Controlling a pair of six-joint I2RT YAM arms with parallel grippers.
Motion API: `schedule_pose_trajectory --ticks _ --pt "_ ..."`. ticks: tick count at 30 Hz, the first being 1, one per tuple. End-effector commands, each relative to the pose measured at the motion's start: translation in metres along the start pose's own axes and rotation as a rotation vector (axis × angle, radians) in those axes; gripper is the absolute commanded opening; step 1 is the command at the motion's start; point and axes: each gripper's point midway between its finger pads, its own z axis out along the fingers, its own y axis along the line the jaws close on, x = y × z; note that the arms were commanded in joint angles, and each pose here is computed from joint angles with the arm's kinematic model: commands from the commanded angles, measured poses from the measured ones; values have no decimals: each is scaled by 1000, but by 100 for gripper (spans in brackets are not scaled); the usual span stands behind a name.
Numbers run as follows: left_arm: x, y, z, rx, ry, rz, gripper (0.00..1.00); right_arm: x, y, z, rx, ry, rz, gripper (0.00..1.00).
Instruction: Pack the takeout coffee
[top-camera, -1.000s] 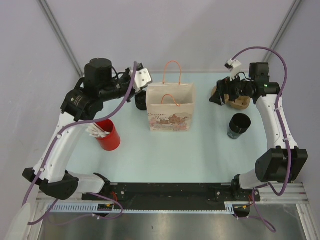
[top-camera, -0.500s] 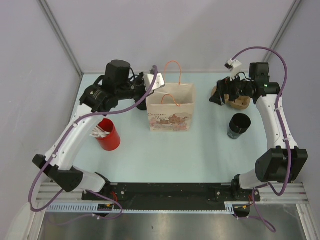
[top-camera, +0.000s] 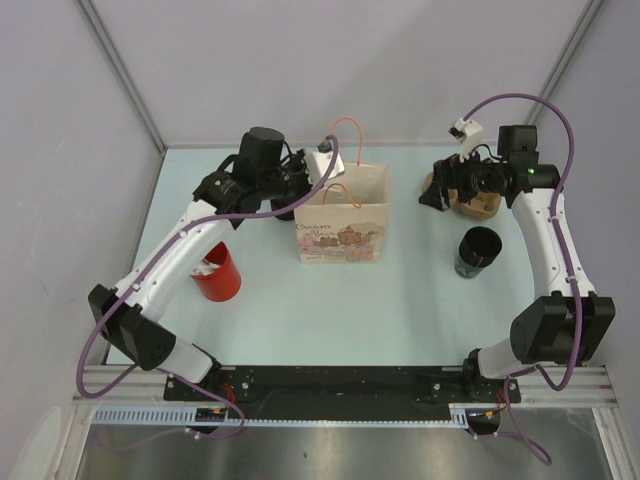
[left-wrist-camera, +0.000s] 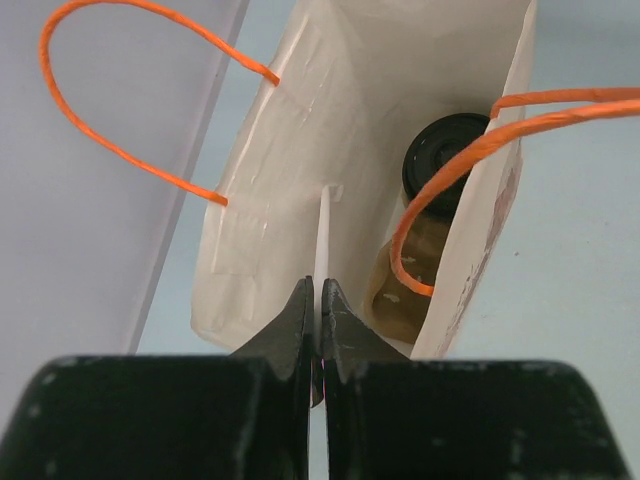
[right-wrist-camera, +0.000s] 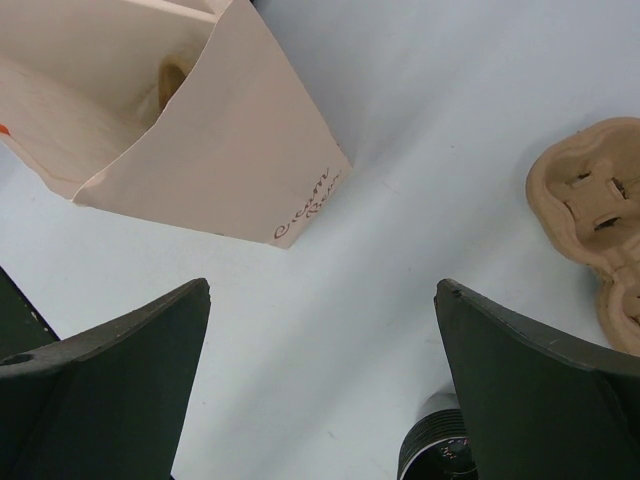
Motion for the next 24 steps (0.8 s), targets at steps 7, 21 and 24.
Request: schedule_pose_trajectory --ticks 7,21,24 --pt "-7 -1 2 -29 -59 1 8 1 0 9 -24 2 -17 100" --pt "-20 11 -12 -91 -92 3 59 1 2 9 -32 2 -13 100" --pt "-29 21 -23 -131 -108 -6 78 0 2 8 -31 -1 -13 100"
